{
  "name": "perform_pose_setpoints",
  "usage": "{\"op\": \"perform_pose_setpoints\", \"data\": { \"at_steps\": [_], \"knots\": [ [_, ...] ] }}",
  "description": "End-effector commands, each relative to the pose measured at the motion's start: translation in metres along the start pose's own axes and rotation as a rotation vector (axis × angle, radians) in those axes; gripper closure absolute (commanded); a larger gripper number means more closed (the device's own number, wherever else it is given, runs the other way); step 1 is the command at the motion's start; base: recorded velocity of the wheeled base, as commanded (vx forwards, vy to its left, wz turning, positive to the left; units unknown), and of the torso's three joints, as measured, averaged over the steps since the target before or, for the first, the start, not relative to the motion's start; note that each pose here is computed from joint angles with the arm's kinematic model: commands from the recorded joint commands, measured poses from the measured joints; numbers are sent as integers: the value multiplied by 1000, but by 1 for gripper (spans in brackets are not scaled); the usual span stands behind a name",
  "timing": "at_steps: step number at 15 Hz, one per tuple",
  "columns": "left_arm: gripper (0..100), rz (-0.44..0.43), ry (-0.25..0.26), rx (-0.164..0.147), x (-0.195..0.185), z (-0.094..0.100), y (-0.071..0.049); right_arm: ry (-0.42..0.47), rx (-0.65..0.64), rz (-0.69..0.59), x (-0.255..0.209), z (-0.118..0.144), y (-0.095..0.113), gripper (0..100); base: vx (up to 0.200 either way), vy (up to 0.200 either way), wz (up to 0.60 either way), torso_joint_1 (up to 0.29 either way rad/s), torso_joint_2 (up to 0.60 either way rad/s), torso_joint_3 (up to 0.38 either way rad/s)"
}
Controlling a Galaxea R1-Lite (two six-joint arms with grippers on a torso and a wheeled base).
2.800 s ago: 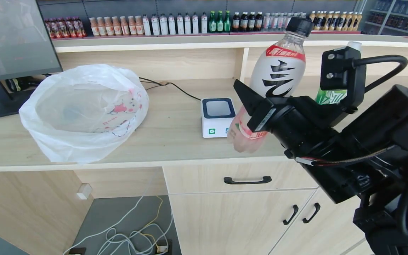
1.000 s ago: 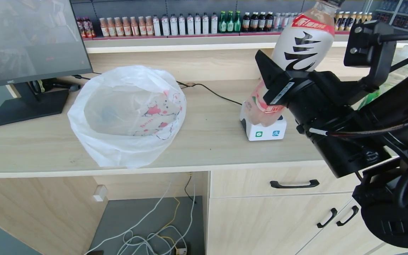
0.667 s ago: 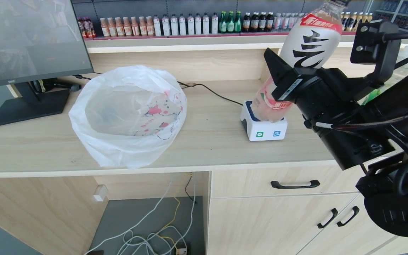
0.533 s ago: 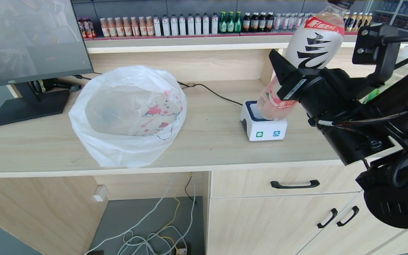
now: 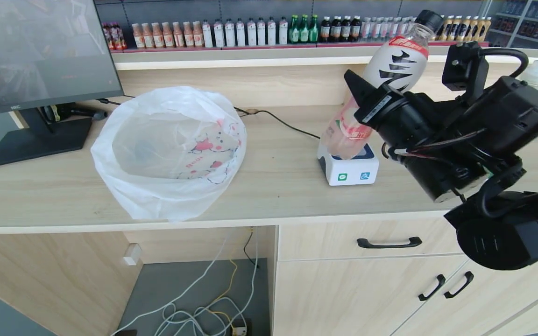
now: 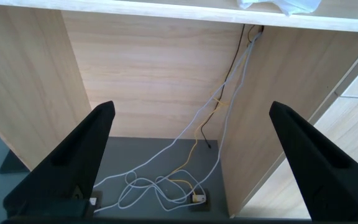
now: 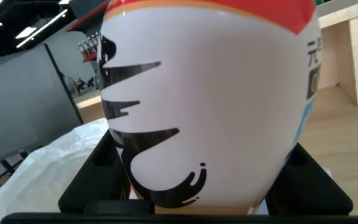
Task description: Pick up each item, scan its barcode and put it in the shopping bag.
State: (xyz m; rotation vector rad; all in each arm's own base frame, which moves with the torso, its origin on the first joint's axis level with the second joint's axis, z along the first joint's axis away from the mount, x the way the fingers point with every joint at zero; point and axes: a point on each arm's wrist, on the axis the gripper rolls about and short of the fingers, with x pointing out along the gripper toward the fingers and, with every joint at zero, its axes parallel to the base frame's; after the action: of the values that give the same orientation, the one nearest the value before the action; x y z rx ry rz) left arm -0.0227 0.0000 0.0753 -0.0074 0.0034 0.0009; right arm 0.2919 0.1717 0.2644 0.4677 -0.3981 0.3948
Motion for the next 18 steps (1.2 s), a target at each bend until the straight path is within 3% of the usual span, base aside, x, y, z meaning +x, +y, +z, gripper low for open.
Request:
{"op": "perform_pose_setpoints", "data": {
  "at_steps": [1,6,8,10,18],
  "knots": [
    [0,1,0,0,0,0,0,-19,72,-8,11,8,1,100,0,0,0,0,0,0],
    [0,-1,0,0,0,0,0,30,323,-94,30,22,-15,100,0,0,0,0,0,0],
    [0,1,0,0,0,0,0,37,451,-106,39,29,-11,100,0,0,0,0,0,0],
    [0,1,0,0,0,0,0,60,485,-129,43,30,-12,100,0,0,0,0,0,0],
    [0,1,0,0,0,0,0,164,606,-240,50,-9,-28,100,0,0,0,0,0,0]
  ]
}}
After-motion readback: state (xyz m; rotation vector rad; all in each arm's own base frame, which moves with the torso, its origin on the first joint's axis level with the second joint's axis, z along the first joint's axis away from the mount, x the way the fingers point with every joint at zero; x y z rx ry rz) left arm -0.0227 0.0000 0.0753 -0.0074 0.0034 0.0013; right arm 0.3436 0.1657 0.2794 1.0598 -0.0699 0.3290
